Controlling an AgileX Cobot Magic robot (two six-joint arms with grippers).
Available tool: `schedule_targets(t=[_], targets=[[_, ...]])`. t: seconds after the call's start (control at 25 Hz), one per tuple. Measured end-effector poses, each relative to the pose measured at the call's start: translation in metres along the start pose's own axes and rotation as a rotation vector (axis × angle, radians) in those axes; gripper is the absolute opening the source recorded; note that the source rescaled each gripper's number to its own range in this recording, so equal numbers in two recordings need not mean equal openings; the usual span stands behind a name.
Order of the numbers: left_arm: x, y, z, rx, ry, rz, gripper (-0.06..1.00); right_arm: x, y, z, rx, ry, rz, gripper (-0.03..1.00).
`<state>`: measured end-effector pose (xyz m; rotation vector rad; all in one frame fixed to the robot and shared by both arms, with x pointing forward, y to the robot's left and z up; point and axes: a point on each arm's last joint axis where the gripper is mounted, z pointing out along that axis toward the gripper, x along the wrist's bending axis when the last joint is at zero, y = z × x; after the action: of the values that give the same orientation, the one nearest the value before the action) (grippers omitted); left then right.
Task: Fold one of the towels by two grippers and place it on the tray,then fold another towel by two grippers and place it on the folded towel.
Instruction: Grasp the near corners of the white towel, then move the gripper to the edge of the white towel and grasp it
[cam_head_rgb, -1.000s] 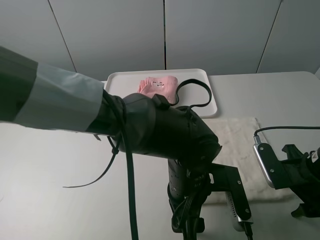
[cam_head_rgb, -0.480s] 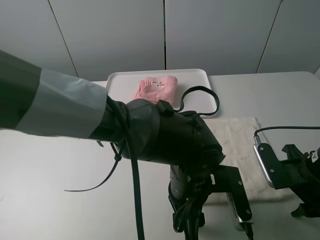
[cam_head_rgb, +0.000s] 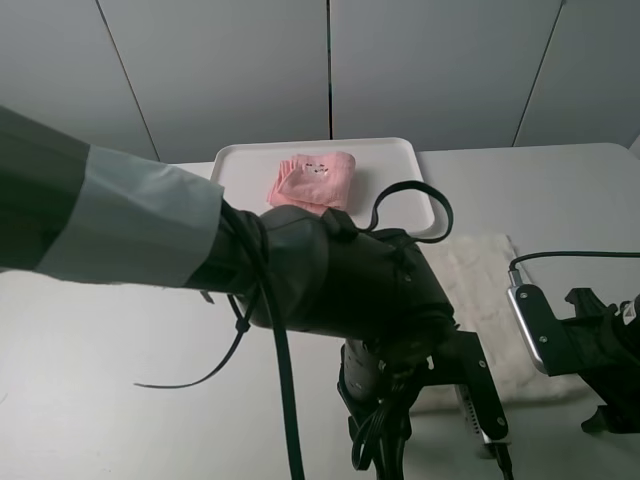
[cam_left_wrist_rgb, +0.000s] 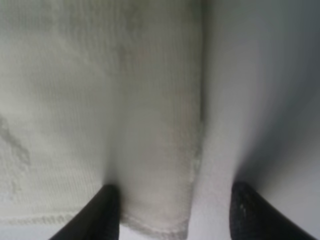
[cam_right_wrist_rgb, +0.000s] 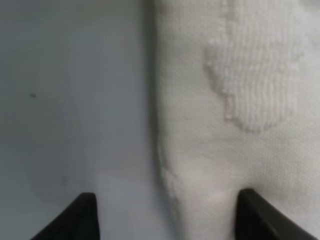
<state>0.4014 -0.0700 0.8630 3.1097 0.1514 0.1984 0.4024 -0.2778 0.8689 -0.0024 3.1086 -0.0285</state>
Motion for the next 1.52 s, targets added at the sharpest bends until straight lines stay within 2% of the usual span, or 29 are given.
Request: schedule_targets(t=[0.08,0.16,0.4,0.48,0.72,0.88,1.0,1.12,1.16,1.52], targets=[[0.0001,0.0001,-0.0001,0.001,0.007,-0.013,0.61,-0.0002,0.0000,0.0000,0.000,-0.002,0.006,0.63],[0.0004,0.0000,-0.0001,0.001,0.010,-0.022,0.53,-0.0002,0.0000,0.0000,0.000,-0.002,0.005,0.63],[0.0028,0.0009,0.0017,-0.006,0.038,0.000,0.10,-0.0003,0.0001,0.0000,-0.001,-0.004,0.009,0.63],[0.0036,0.0008,0.0017,-0.004,0.047,0.007,0.02,-0.0003,0.0001,0.0000,-0.001,-0.004,0.009,0.63],[0.0040,0.0008,0.0016,-0.004,0.051,0.007,0.00,-0.0005,0.0001,0.0000,-0.001,-0.006,0.009,0.59],[0.0040,0.0008,0.0016,-0.004,0.051,0.007,0.00,-0.0011,0.0002,0.0000,-0.002,-0.012,0.009,0.52],[0.0040,0.0008,0.0016,-0.004,0.051,0.007,0.00,-0.0039,0.0008,0.0002,-0.009,-0.042,0.011,0.34],[0.0040,0.0008,0.0016,-0.004,0.051,0.007,0.00,-0.0075,0.0015,0.0004,-0.016,-0.080,0.011,0.07],[0.0040,0.0008,0.0016,-0.004,0.051,0.007,0.00,-0.0078,0.0016,0.0007,-0.017,-0.082,0.011,0.03],[0.0042,0.0011,0.0009,-0.008,0.052,0.007,0.00,-0.0081,0.0016,0.0010,-0.017,-0.084,0.014,0.00]])
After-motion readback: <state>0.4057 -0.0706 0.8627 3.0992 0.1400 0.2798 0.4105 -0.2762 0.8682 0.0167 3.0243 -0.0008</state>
